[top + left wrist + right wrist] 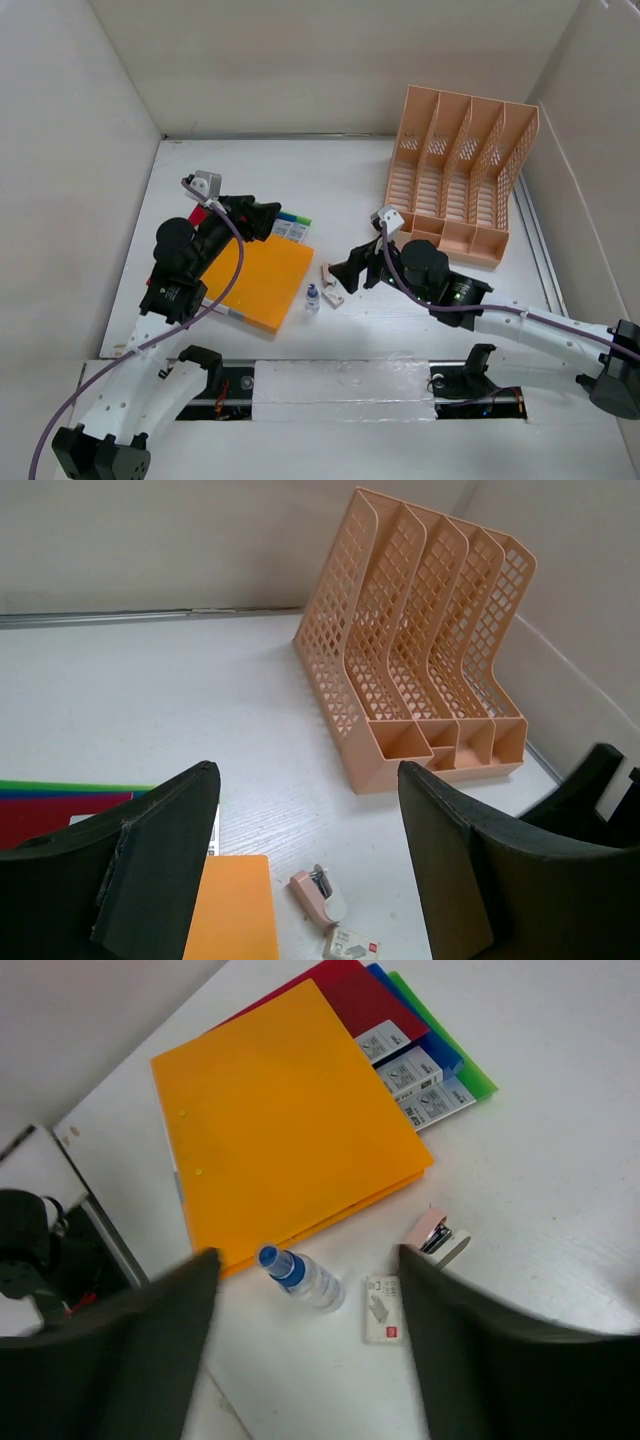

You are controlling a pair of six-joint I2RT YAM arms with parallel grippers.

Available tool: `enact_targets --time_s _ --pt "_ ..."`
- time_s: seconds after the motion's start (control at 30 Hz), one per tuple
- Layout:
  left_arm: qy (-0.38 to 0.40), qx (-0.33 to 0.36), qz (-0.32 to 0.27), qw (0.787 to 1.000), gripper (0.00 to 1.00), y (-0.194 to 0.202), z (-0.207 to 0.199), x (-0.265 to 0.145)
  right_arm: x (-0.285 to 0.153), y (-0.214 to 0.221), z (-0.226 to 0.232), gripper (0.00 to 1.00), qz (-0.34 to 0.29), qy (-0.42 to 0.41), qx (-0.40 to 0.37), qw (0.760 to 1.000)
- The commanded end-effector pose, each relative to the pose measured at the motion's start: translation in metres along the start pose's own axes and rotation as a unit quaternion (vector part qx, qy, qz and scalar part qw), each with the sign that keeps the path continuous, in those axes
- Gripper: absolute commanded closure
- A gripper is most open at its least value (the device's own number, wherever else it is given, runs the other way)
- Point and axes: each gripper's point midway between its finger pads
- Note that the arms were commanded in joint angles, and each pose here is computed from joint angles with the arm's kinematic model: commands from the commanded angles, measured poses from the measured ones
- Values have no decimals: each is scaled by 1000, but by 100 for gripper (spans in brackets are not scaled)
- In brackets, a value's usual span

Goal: Organize the desk

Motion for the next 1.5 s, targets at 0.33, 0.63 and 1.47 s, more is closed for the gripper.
enact_targets --time_s 0.33,0.63,1.47 --pt "44 28 -46 998 38 -30 -21 -5 2 -5 25 38 15 -31 -21 999" --pt "18 26 -54 998 38 -33 -13 -10 14 24 29 6 62 -39 -47 996" --pt "30 19 -43 998 39 -28 -17 -7 83 91 17 38 115 18 -65 991"
Point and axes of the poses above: each gripper's point midway between its finger pads, its own x axis out along the fingers, its own z axis along the line the jaws close on, y = z × x, and after that the axes turned 5 degrees about x, right-handed
